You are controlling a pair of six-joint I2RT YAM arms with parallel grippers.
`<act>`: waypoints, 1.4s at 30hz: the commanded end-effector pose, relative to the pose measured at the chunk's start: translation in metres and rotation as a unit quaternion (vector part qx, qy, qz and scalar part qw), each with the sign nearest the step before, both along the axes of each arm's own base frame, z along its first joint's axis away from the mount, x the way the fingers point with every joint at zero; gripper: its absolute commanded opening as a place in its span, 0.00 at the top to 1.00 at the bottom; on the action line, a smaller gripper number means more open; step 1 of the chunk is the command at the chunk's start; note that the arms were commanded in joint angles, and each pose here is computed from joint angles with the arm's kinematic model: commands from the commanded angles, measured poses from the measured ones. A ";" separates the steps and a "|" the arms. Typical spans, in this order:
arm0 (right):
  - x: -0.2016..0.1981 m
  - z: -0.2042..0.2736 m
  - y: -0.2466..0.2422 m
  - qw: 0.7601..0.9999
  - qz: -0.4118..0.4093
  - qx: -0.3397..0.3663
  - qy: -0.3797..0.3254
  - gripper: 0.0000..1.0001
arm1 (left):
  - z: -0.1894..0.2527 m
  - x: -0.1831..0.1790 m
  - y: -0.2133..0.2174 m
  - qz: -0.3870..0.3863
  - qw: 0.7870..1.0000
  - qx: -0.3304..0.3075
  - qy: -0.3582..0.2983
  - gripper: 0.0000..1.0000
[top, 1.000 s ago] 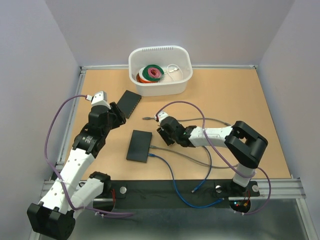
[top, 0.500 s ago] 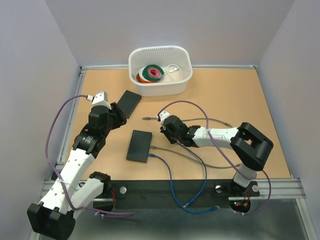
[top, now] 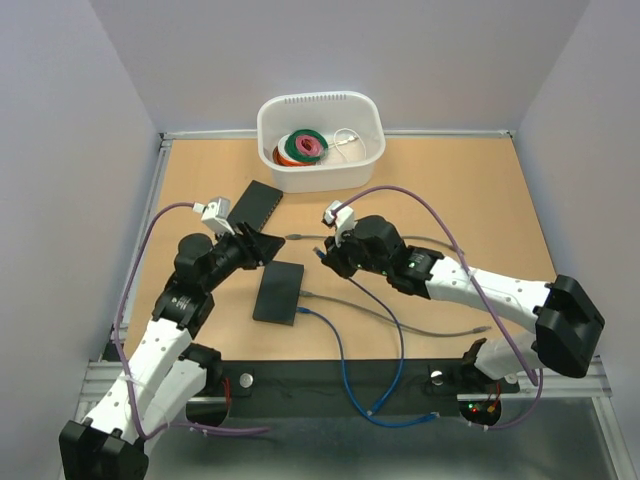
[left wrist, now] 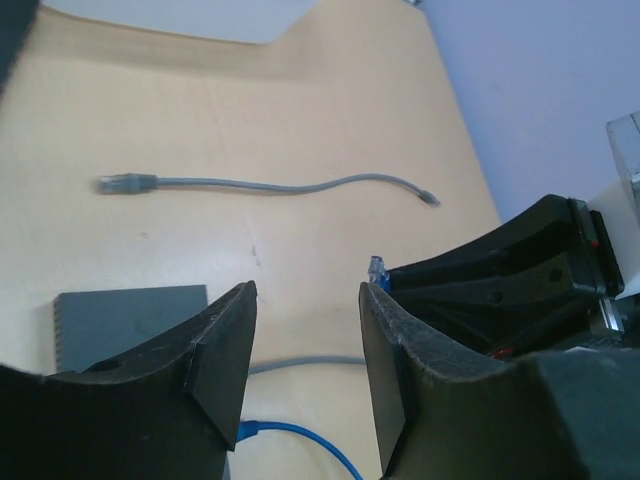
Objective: Insert the plug into the switch port
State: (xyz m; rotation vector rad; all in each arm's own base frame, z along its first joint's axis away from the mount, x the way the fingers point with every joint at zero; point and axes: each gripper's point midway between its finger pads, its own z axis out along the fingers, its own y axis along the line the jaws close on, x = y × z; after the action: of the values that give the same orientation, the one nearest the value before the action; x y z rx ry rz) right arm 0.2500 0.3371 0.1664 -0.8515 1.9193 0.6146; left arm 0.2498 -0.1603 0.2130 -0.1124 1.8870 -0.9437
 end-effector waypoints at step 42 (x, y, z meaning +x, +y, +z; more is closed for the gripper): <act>-0.023 0.097 0.038 0.986 0.076 0.147 0.010 1.00 | 0.006 -0.016 -0.073 -0.089 0.993 -0.077 -0.019 0.72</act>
State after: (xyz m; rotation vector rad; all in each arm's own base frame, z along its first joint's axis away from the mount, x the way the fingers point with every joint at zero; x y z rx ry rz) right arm 0.2175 0.3698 0.2012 -0.8901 1.8901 0.9351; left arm 0.2354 -0.2293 0.2144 -0.0442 1.8546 -1.1840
